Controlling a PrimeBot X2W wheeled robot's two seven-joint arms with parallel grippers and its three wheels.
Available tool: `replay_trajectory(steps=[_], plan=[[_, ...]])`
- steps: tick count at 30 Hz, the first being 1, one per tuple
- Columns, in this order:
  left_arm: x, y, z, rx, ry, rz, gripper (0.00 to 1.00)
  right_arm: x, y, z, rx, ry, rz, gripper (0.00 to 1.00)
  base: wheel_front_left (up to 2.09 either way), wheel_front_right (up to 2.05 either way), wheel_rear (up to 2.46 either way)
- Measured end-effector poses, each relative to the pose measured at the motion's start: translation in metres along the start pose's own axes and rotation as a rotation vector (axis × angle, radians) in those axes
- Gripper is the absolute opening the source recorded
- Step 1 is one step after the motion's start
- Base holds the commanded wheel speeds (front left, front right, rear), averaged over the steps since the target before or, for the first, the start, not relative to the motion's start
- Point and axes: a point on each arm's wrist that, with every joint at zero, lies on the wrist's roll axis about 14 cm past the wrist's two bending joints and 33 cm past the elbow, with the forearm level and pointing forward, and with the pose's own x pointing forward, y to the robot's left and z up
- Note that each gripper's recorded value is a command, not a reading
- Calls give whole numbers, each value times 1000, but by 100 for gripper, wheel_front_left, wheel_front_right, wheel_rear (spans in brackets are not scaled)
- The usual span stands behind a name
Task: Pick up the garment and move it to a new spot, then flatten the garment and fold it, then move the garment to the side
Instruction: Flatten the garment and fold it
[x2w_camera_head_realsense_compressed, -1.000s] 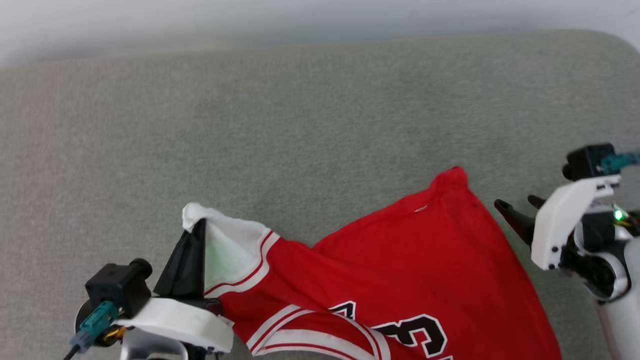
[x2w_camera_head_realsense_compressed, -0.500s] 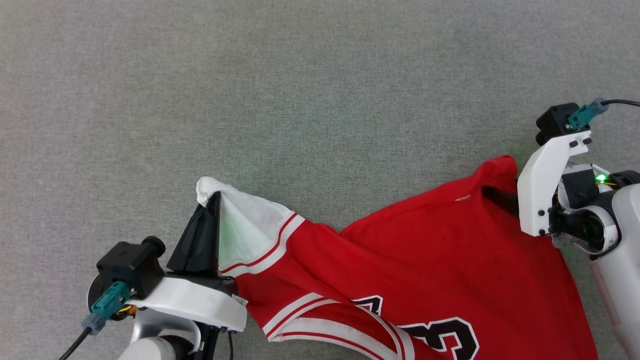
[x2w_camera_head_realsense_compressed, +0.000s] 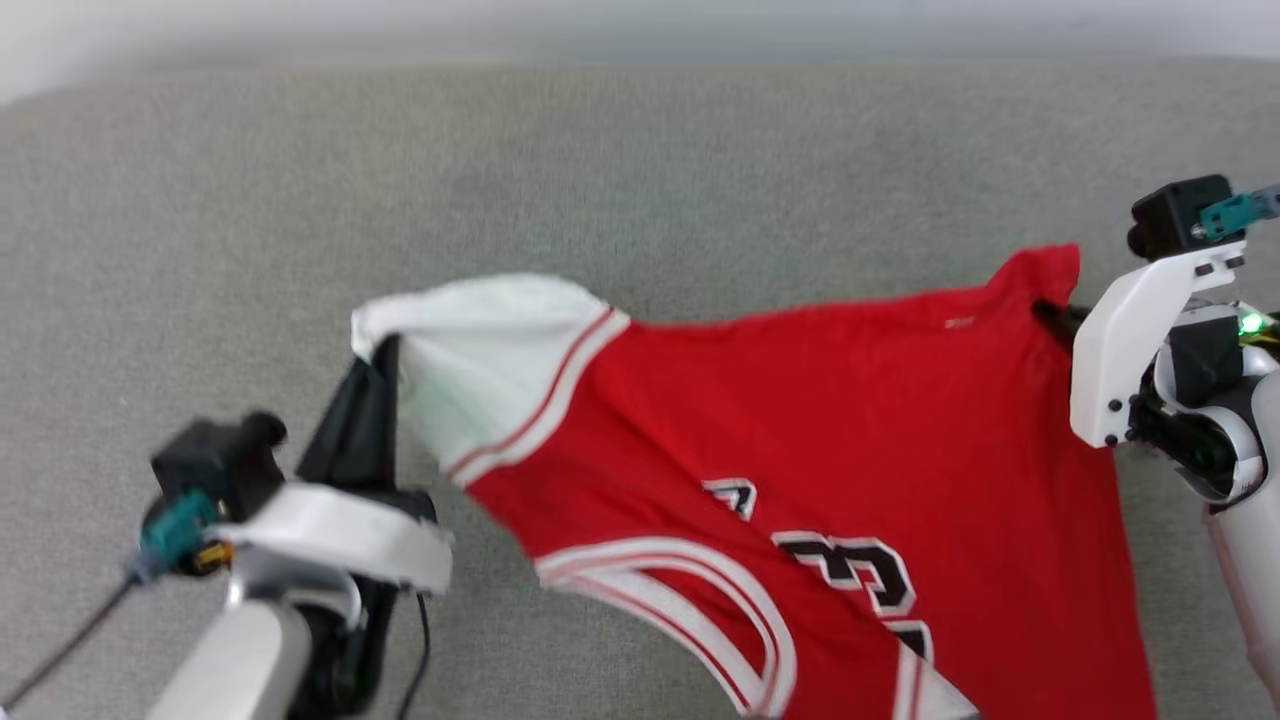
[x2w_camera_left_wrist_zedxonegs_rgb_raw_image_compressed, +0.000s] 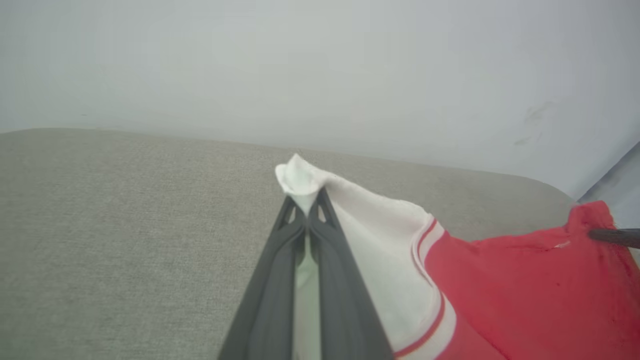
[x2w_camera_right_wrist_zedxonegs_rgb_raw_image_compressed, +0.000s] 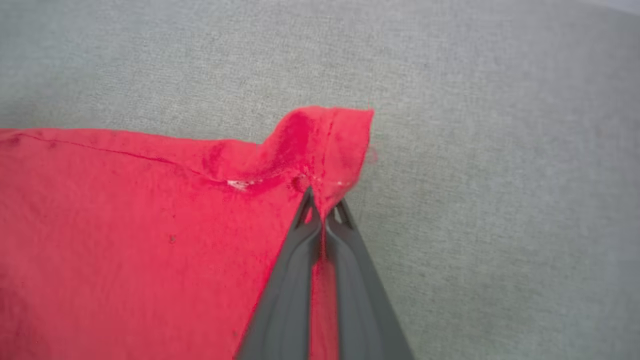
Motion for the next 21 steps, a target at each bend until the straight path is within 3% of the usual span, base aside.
replay_trajectory(steps=[9, 21], plan=[[47, -20, 88, 28, -173, -90, 0, -59, -8, 85, 30, -372, -69, 0, 0, 0, 0], [99, -53, 253, 106, -536, -162, 0, -142, -17, 231, 35, -890, -108, 0, 0, 0, 0]])
